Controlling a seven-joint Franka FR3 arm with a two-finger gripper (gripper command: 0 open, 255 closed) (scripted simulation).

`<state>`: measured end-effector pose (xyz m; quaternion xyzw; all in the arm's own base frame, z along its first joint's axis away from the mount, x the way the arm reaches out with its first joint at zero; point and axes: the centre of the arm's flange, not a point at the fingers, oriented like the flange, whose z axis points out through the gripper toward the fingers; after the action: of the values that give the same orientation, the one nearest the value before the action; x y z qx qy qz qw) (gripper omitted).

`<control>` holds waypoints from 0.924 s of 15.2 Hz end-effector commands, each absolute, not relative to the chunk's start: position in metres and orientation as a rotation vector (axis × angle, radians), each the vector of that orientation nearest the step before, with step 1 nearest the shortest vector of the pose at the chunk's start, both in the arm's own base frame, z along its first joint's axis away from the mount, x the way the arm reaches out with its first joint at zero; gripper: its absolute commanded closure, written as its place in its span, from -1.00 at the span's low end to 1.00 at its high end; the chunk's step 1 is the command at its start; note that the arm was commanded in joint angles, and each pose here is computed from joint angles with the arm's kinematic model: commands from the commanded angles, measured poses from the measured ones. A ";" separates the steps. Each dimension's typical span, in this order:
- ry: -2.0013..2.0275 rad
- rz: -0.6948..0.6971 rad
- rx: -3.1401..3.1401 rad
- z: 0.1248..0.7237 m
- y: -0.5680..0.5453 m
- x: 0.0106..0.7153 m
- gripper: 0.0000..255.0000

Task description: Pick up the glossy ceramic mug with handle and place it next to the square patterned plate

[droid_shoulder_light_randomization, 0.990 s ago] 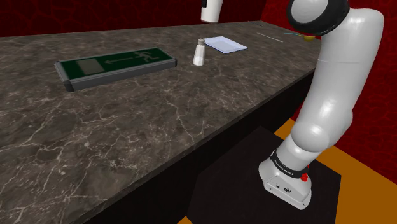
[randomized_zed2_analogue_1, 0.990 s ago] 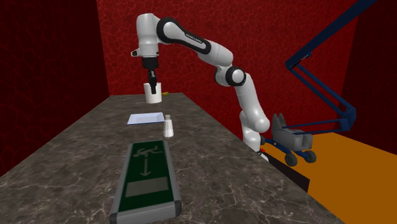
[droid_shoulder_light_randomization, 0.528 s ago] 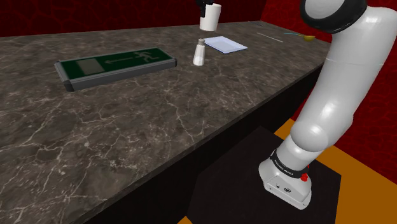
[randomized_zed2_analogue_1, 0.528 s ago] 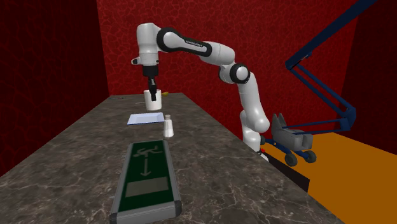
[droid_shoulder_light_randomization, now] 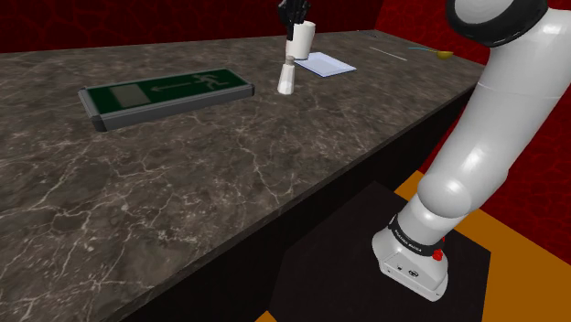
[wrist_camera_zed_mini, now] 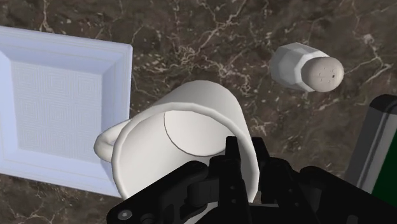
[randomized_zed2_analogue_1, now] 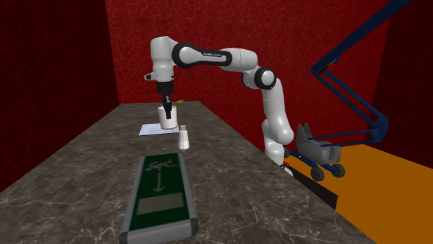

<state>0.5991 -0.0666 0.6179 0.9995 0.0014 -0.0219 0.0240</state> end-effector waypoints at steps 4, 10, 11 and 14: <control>0.004 -0.066 3.093 0.592 -0.067 0.600 1.00; 0.004 -0.066 3.093 0.560 -0.067 0.600 1.00; 0.004 -0.066 3.093 0.555 -0.067 0.600 1.00; 0.004 -0.066 3.093 0.550 -0.067 0.600 1.00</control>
<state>0.6000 -0.0668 0.5513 0.9995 0.0014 -0.0219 0.0240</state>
